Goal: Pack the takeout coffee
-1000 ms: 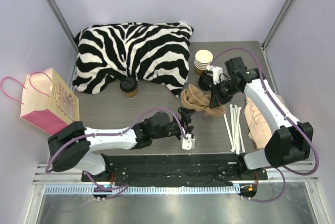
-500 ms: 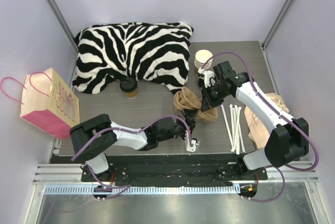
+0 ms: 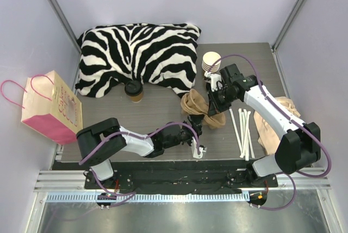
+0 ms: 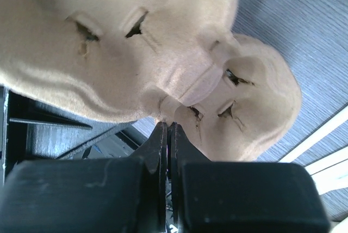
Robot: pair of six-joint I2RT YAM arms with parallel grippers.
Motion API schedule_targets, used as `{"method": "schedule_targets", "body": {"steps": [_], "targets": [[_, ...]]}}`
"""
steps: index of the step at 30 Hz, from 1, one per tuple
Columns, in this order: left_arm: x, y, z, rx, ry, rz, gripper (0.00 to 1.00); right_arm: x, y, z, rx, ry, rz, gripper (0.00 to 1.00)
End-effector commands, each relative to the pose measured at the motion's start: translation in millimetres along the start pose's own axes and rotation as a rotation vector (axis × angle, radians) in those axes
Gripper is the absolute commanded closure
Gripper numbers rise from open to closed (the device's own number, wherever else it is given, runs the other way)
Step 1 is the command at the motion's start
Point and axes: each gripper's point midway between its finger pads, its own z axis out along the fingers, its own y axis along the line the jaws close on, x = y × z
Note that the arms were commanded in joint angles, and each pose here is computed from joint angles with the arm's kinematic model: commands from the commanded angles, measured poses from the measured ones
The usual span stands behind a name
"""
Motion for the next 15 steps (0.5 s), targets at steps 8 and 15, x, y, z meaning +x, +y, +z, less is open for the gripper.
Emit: {"method": "schedule_targets", "body": {"steps": [8, 15], "targets": [[-15, 36, 5, -0.109, -0.064, 0.034, 0.34, -14, 16, -5, -0.035, -0.025, -0.014, 0.99], [-3, 18, 13, -0.070, -0.024, 0.070, 0.44, -14, 23, -9, -0.058, -0.025, -0.020, 0.99]]}}
